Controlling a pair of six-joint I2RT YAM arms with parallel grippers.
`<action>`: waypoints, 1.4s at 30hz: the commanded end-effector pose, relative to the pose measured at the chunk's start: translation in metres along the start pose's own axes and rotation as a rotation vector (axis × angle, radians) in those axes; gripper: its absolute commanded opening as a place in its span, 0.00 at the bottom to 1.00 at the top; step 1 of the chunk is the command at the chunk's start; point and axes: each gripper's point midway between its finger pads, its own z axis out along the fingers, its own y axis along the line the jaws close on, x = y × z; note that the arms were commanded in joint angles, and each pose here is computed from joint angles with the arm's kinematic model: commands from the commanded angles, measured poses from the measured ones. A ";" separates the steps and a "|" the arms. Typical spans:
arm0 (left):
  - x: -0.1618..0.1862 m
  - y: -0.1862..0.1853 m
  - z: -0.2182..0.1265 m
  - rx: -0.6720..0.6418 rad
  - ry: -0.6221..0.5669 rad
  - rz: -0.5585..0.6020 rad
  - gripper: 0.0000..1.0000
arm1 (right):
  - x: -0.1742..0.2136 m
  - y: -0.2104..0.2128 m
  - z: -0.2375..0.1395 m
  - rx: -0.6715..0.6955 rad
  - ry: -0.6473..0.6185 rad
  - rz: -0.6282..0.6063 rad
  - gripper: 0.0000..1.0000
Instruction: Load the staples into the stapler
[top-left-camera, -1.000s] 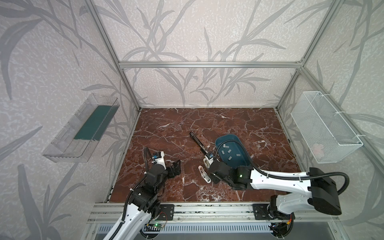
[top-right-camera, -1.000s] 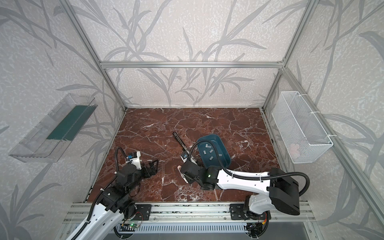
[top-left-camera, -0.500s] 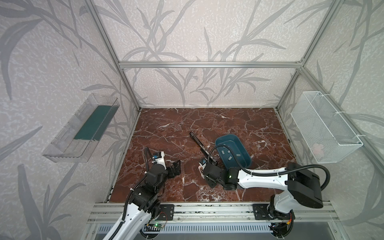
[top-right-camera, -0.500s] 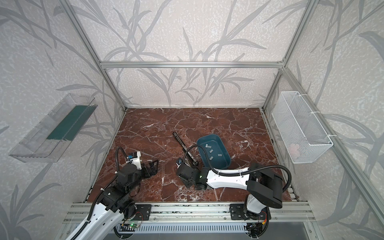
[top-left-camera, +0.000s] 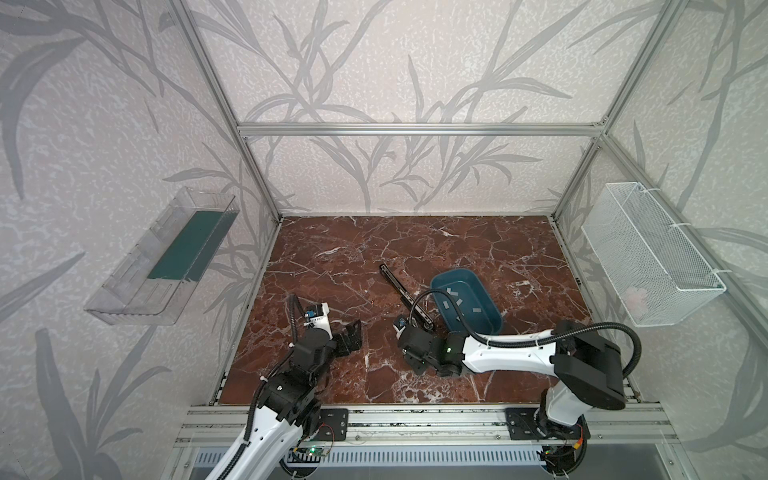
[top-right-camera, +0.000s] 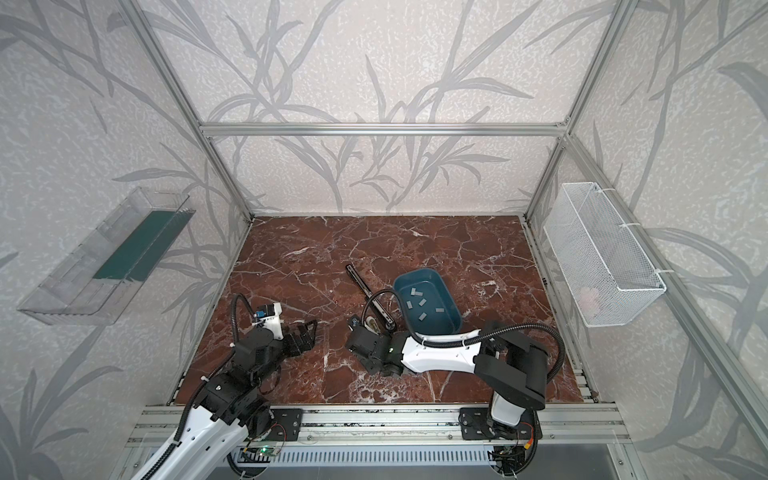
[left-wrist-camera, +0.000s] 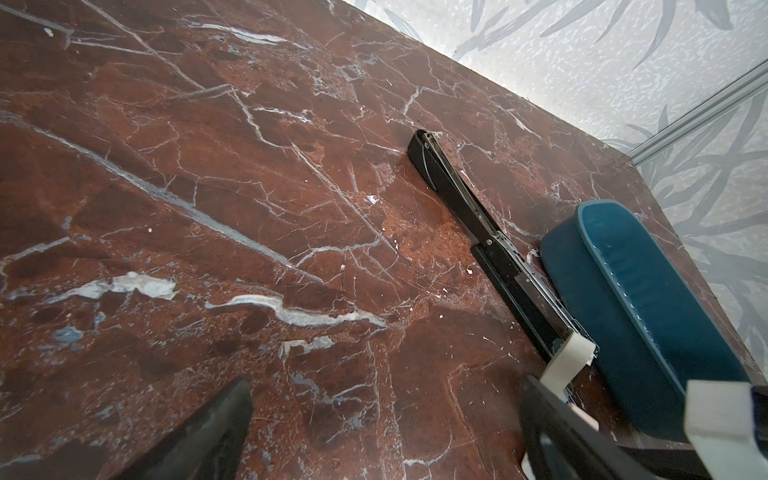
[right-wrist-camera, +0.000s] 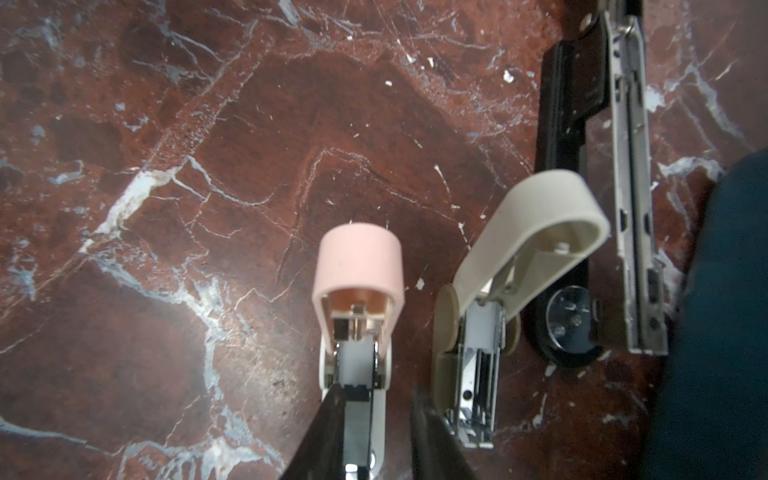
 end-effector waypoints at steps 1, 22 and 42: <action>0.000 0.003 0.000 -0.015 -0.005 -0.004 0.99 | 0.003 -0.005 0.002 0.029 0.033 0.014 0.28; 0.000 0.005 0.001 -0.023 -0.008 -0.005 0.99 | -0.038 -0.052 -0.071 0.149 -0.121 0.112 0.27; 0.005 0.018 0.020 -0.139 0.052 -0.003 0.99 | -0.006 -0.199 -0.010 0.188 0.132 0.632 0.30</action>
